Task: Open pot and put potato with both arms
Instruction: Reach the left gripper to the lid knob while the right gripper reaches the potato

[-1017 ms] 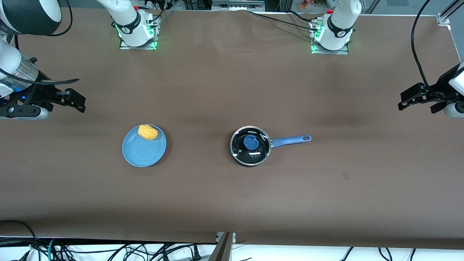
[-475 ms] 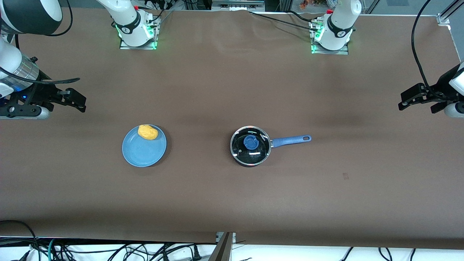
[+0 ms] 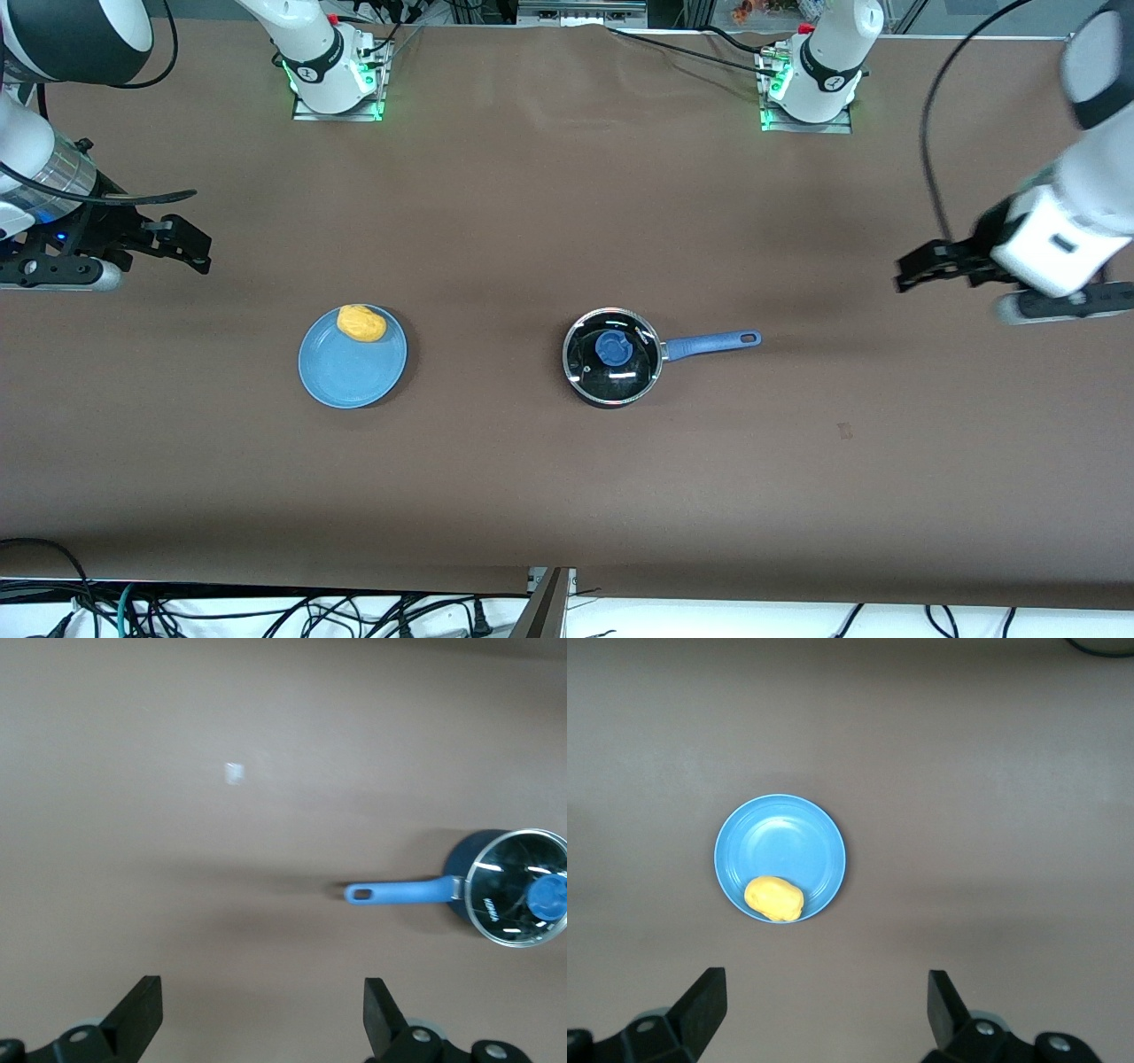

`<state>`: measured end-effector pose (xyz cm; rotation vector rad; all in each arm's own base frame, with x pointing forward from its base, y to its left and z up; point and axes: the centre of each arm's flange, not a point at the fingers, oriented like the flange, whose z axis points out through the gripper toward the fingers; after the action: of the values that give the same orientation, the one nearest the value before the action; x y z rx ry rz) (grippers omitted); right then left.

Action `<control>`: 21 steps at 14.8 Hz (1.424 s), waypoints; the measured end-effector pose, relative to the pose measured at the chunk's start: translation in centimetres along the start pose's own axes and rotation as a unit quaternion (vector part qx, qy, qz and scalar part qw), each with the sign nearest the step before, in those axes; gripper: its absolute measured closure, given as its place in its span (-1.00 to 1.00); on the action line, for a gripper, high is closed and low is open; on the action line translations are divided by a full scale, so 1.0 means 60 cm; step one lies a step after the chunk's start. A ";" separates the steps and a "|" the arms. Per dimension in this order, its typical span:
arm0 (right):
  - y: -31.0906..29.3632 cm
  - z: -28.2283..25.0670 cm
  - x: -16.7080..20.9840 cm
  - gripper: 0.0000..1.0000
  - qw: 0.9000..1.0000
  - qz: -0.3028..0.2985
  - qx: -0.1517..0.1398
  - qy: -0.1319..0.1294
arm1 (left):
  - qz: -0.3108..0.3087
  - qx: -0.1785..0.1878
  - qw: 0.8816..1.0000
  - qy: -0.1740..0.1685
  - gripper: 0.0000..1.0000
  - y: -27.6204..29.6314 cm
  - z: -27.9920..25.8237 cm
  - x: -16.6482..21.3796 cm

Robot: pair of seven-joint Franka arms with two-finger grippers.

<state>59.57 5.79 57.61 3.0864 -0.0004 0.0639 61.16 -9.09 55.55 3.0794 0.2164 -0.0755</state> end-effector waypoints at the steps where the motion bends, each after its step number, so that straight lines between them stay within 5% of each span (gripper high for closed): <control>1: 0.000 0.000 0.000 -1.00 1.000 0.000 0.000 0.000 | -0.009 0.001 1.000 -0.004 -1.00 0.030 0.015 -0.002; 15: -0.064 0.035 0.002 -1.00 0.999 -0.032 0.000 -0.022 | -0.161 0.005 0.987 0.026 -1.00 0.343 0.226 -0.036; 21: -0.094 0.098 0.016 -1.00 0.997 -0.052 -0.002 -0.053 | -0.262 -0.017 0.963 0.057 -1.00 0.436 0.327 -0.051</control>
<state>60.76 11.09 51.48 3.0759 0.1568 -0.1033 60.95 -36.48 37.44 2.9011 1.0191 0.0854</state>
